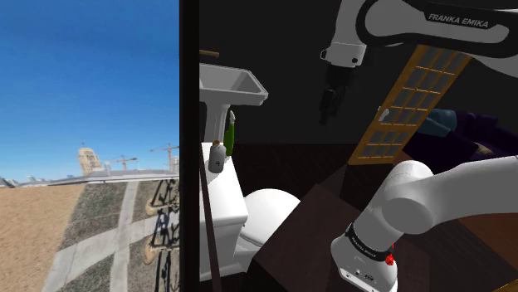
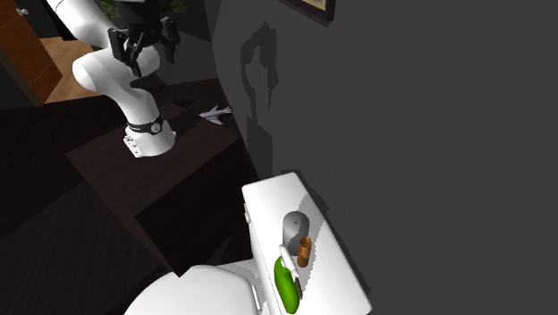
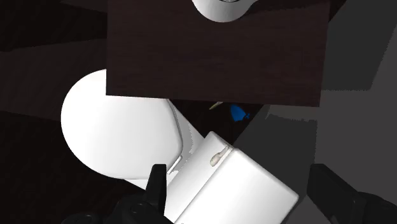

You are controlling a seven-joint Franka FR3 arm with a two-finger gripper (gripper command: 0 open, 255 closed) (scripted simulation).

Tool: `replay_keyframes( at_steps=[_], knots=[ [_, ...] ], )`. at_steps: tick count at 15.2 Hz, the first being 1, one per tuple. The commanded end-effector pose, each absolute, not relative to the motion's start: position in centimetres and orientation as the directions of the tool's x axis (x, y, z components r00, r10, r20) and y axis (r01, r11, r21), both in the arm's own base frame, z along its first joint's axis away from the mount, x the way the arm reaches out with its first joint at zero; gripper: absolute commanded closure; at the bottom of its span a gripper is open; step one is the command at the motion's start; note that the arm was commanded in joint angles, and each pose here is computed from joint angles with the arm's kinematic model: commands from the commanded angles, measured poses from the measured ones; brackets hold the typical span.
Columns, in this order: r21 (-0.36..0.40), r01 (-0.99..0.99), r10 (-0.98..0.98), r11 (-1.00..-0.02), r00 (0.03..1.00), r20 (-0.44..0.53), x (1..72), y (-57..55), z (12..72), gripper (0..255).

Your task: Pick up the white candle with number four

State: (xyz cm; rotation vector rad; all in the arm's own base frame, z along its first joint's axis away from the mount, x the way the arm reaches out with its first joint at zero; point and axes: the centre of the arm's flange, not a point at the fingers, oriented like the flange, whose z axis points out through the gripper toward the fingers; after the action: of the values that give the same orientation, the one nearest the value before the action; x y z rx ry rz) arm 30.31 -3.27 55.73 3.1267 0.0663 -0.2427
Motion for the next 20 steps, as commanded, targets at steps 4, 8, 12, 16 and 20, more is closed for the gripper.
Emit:
replay_keyframes(
  at_steps=[4, 8, 12, 16, 20],
  knots=[
    [0.014, 0.005, 0.003, -1.0, 0.991, -0.134, 32.4, -2.0, 52.9, 0],
    [0.029, -0.046, -0.049, -0.999, 0.993, -0.106, 35.5, -0.5, 49.2, 0],
    [0.042, -0.098, -0.101, -0.994, 0.992, -0.076, 38.6, 0.8, 45.5, 0],
    [0.054, -0.149, -0.151, -0.987, 0.987, -0.047, 42.0, 1.8, 41.9, 0],
    [0.064, -0.2, -0.201, -0.978, 0.979, -0.016, 45.5, 2.7, 38.4, 0]
  ],
)
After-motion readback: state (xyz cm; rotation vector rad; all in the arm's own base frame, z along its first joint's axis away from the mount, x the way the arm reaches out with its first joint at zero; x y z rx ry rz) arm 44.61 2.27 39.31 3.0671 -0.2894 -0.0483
